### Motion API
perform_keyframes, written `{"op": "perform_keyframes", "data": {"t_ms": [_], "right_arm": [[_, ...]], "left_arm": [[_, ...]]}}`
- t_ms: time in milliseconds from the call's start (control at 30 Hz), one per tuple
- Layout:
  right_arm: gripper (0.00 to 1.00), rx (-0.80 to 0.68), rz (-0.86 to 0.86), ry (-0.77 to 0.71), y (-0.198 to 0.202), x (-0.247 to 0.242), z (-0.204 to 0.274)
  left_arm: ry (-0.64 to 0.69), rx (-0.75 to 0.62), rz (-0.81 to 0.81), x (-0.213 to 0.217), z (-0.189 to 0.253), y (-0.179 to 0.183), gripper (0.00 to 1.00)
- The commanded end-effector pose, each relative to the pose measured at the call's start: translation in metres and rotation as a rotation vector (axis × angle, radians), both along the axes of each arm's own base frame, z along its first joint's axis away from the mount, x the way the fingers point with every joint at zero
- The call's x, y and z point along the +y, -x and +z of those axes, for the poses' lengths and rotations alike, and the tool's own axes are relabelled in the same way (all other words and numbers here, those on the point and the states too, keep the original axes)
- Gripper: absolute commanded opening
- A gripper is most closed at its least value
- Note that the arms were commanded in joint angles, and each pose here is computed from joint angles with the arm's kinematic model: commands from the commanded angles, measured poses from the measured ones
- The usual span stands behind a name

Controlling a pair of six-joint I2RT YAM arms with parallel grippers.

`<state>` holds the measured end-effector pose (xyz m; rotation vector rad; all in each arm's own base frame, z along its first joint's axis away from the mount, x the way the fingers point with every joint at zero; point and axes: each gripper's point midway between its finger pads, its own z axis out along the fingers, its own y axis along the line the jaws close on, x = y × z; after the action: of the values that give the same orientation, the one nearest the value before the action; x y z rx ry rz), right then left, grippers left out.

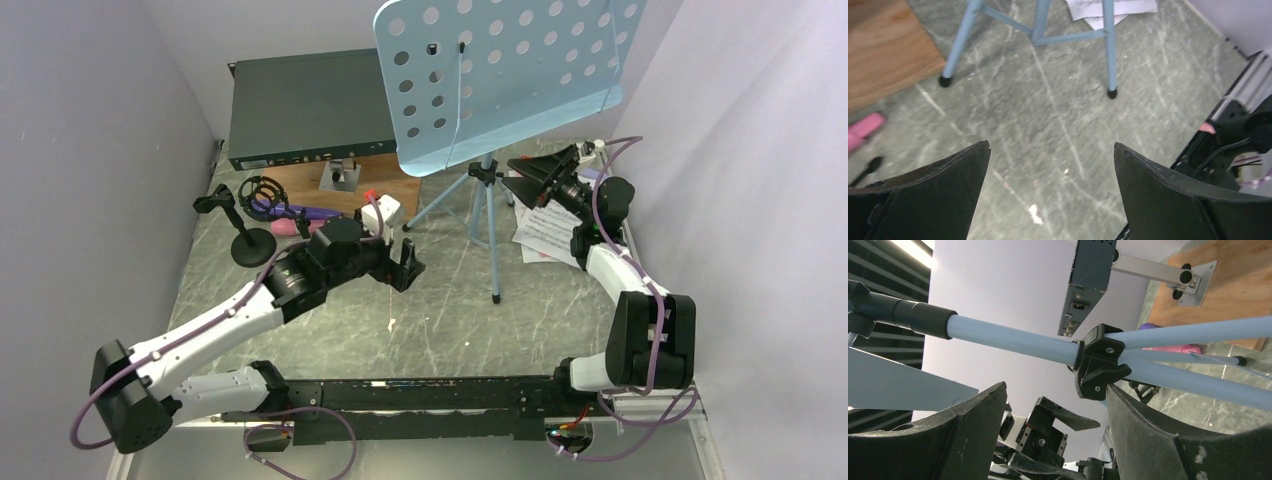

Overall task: Pack up the instrument practice props
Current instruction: Unscrew the knob on the music stand.

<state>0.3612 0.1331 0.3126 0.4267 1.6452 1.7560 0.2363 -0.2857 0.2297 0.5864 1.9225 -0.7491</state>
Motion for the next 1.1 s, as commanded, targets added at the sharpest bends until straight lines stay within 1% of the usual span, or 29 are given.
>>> {"op": "perform_keyframes", "data": {"t_ms": [0,167,267,367,467,567,600,667,867,933,1067], "right_arm": [[0.74,0.037,-0.045,-0.035,-0.017,-0.003,0.012],[0.7,0.107,-0.033,-0.041,-0.025,0.0,0.002],[0.68,0.118,-0.019,-0.04,-0.027,0.004,0.002],[0.63,0.116,-0.009,-0.029,-0.027,0.008,0.002],[0.56,0.129,-0.01,-0.021,-0.029,0.008,-0.002],[0.46,0.133,-0.01,-0.02,-0.03,0.009,-0.006],[0.44,0.134,-0.009,-0.019,-0.03,0.01,-0.007],[0.37,0.131,-0.014,-0.015,-0.031,0.009,-0.007],[0.08,0.091,-0.025,0.008,-0.031,0.009,-0.008],[0.0,0.074,-0.029,0.023,-0.031,0.008,-0.008],[0.0,-0.022,-0.034,0.125,-0.03,0.009,-0.007]], "left_arm": [[-0.179,-0.112,0.002,0.038,0.014,0.005,0.99],[-0.325,-0.19,-0.044,0.064,0.011,0.014,0.99],[-0.39,-0.22,-0.035,0.078,0.002,0.014,0.99],[-0.399,-0.234,-0.012,0.085,-0.009,0.014,1.0],[-0.384,-0.234,-0.023,0.085,-0.015,0.017,1.0],[-0.376,-0.223,-0.035,0.085,-0.017,0.02,0.99],[-0.376,-0.222,-0.038,0.085,-0.018,0.02,0.99],[-0.376,-0.214,-0.047,0.085,-0.02,0.021,0.99],[-0.373,-0.19,-0.069,0.082,-0.023,0.022,0.99],[-0.372,-0.186,-0.071,0.082,-0.023,0.022,0.99],[-0.359,-0.188,-0.074,0.082,-0.021,0.023,0.99]]}}
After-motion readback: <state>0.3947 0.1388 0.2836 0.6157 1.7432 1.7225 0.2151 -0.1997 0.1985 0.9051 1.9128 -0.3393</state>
